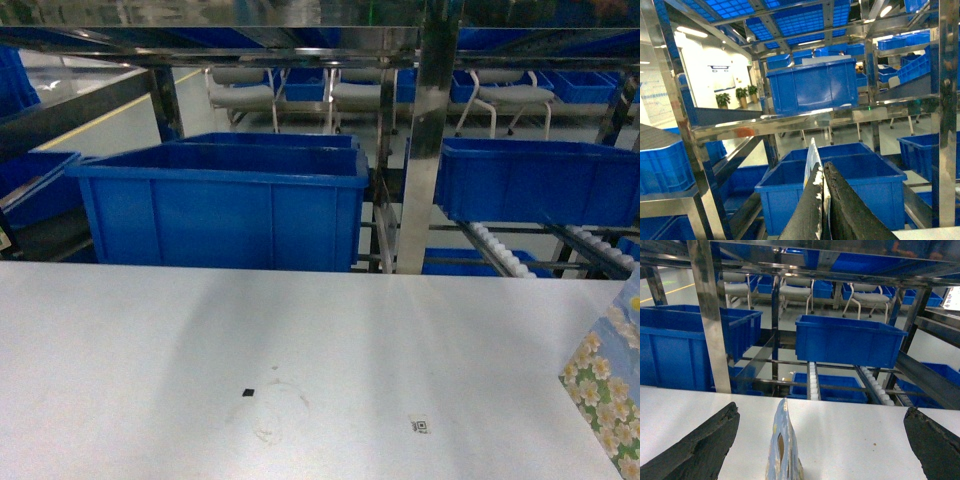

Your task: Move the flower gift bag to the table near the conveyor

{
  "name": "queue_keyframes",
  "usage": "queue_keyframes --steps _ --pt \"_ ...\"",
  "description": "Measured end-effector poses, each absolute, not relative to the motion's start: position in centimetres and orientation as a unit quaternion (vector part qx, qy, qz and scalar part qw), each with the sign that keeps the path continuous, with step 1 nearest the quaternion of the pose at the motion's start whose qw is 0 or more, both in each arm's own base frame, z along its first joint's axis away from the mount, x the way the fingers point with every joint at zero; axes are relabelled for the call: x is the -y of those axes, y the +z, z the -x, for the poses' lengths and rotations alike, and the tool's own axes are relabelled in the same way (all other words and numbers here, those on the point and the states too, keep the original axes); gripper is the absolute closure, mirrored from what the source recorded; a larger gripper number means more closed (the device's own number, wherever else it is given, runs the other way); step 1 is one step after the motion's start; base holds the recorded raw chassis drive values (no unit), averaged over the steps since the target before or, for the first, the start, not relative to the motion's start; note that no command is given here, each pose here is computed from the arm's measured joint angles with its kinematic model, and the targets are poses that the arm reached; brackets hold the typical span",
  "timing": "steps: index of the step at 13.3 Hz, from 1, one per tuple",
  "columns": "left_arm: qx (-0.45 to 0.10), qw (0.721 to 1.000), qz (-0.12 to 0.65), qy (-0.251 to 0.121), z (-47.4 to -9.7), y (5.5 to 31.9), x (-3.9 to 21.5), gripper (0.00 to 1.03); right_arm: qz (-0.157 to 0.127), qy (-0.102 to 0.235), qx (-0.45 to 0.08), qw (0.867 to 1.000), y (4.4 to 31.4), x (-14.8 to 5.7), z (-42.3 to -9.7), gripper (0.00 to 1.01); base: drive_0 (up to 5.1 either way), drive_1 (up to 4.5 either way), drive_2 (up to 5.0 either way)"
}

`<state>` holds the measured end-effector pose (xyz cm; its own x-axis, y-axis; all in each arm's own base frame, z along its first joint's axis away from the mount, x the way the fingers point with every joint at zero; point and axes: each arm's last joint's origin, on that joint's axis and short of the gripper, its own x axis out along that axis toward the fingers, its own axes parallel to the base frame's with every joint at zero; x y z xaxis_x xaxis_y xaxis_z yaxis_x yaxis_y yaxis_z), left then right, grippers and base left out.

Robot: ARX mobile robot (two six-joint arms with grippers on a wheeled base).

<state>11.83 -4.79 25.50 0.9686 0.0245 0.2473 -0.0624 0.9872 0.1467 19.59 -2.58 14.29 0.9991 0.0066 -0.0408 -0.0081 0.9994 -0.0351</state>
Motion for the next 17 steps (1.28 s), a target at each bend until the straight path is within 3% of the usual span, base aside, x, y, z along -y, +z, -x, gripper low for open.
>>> queue_keyframes --steps 3,9,14,17 --pt "0.123 0.989 -0.077 0.022 -11.8 25.5 4.8 1.01 0.021 -0.025 0.002 0.999 15.9 3.2 -17.1 0.03 0.0 0.0 0.0" --pt "0.123 0.989 -0.077 0.022 -11.8 25.5 4.8 1.01 0.014 -0.017 0.021 1.0 17.3 2.5 -12.2 0.03 0.0 0.0 0.0" --pt "0.123 0.989 -0.077 0.022 -11.8 25.5 4.8 1.01 0.008 -0.016 0.013 1.0 17.2 3.5 -10.1 0.03 0.0 0.0 0.0" --pt "0.123 0.989 -0.077 0.022 -11.8 25.5 4.8 1.01 0.008 0.004 0.016 1.0 17.2 4.1 -9.7 0.03 0.0 0.0 0.0"
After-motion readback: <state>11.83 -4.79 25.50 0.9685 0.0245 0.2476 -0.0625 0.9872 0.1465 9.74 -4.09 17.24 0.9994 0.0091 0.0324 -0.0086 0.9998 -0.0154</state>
